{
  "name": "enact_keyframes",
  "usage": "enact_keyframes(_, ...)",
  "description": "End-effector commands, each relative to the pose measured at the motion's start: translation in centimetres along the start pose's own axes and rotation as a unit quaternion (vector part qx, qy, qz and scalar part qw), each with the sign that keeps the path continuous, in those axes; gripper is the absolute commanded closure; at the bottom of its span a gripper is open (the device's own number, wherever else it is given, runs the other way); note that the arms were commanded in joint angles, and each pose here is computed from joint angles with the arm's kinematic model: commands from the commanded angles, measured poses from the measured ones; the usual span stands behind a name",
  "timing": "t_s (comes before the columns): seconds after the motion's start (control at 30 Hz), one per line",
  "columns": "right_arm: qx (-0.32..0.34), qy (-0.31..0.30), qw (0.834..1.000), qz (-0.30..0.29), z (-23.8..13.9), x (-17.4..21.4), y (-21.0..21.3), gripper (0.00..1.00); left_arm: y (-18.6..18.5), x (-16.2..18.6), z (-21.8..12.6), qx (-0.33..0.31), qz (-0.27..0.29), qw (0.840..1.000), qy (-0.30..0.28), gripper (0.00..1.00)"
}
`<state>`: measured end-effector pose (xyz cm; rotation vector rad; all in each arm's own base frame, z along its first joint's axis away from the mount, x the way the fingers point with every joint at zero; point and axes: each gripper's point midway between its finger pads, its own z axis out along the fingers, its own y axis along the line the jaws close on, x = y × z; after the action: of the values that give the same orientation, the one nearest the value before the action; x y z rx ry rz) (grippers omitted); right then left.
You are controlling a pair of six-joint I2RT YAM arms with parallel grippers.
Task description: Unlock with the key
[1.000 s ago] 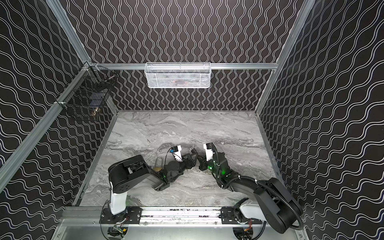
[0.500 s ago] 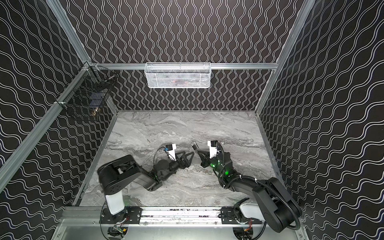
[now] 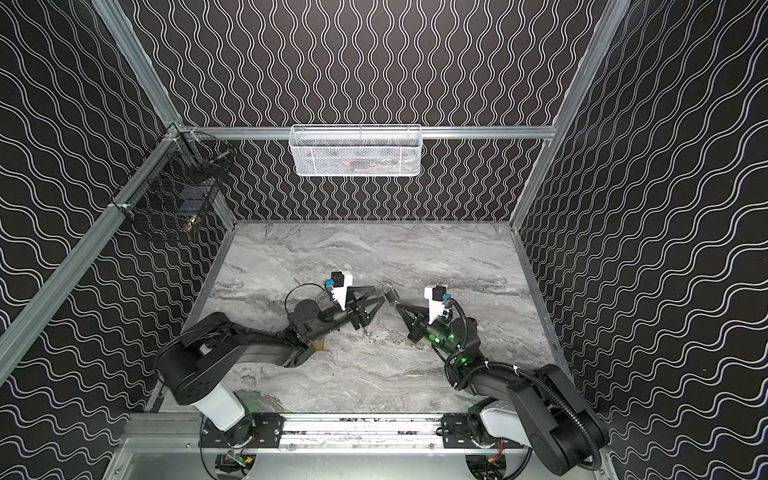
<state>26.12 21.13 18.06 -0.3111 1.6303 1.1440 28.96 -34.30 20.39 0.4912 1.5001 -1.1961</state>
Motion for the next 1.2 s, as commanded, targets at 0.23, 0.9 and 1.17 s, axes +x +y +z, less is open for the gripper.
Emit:
enact_keyframes(0.23,-0.055,-0.040,0.998,-0.017,-0.3,-1.9,2.3,1.00,-1.7,-1.9,0.9,0.095,0.005,0.995,-0.031,0.35)
enact_keyframes(0.9,-0.050,-0.057,0.997,-0.008,-0.9,-2.7,1.7,1.00,-3.5,-0.2,2.2,0.176,-0.034,0.984,0.019,1.00)
enact_keyframes(1.17,-0.082,-0.077,0.994,-0.016,-1.9,-3.3,3.0,1.00,-4.1,1.4,2.5,0.205,-0.058,0.976,0.051,1.00)
